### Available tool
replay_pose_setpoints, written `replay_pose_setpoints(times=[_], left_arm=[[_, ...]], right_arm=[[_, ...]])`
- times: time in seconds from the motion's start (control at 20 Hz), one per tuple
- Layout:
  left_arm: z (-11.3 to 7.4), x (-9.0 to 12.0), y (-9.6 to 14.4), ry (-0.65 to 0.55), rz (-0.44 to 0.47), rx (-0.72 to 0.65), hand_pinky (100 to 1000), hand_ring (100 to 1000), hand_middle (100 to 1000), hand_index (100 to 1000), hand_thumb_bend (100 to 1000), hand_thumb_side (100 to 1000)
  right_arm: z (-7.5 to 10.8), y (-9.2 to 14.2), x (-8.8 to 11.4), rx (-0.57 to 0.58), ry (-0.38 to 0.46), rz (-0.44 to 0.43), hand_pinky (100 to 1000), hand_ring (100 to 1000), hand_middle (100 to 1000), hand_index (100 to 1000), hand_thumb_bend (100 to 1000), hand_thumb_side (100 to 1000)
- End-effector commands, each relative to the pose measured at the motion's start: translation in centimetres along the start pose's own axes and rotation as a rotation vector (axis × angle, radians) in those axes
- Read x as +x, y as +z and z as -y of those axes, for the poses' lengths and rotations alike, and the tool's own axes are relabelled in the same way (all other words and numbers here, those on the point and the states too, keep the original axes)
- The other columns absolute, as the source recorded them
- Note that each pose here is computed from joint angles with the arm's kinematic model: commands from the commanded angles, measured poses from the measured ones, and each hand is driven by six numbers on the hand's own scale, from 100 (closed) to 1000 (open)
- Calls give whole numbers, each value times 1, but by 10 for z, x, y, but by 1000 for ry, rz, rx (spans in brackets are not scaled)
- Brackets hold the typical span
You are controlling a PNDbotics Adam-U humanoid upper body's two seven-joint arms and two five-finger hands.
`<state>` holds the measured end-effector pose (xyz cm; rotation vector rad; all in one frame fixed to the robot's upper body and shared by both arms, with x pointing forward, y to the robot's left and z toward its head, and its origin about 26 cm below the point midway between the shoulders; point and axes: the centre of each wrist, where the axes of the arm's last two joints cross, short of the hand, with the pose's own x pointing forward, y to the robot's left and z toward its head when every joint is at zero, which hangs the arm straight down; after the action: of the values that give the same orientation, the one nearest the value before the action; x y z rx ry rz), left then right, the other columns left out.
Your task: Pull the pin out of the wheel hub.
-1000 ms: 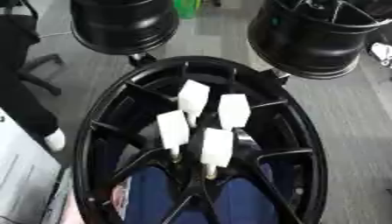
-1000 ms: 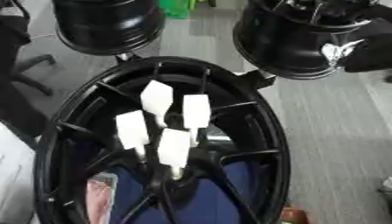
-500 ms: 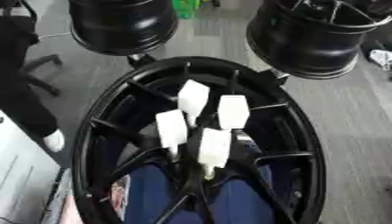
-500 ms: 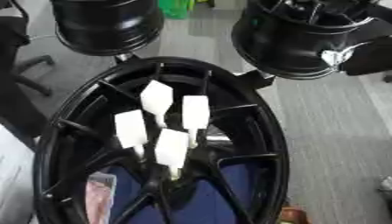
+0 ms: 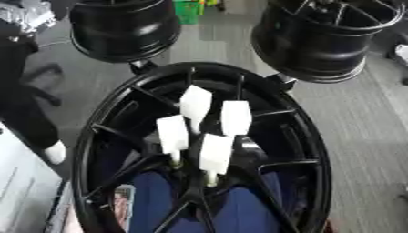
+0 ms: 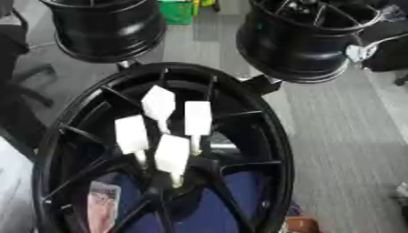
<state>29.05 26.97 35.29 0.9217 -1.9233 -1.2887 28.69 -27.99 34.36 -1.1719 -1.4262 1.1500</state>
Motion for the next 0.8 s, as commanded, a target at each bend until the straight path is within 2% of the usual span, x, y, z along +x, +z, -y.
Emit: replay_pose_setpoints(times=[0.05, 0.3, 0.55, 0.8], left_arm=[[-7, 15, -6, -78, 27, -193, 744, 757, 740, 835, 529, 637], [-1, 41, -28, -127, 104, -446, 756, 767, 703, 830, 588, 625], [10, 57, -44, -162, 109, -582, 771, 771, 718, 848, 612, 630], [21, 70, -54, -144, 106, -672, 776, 786, 736, 847, 630, 620]], right_arm=[[18, 5, -3, -105, 41, -28, 880, 834, 787, 853, 204, 174], [19, 5, -5, -144, 45, -34, 880, 831, 784, 851, 207, 164], [16, 5, -6, -135, 60, -34, 880, 832, 785, 850, 206, 161], [14, 5, -6, -133, 68, -31, 879, 830, 783, 849, 190, 153]])
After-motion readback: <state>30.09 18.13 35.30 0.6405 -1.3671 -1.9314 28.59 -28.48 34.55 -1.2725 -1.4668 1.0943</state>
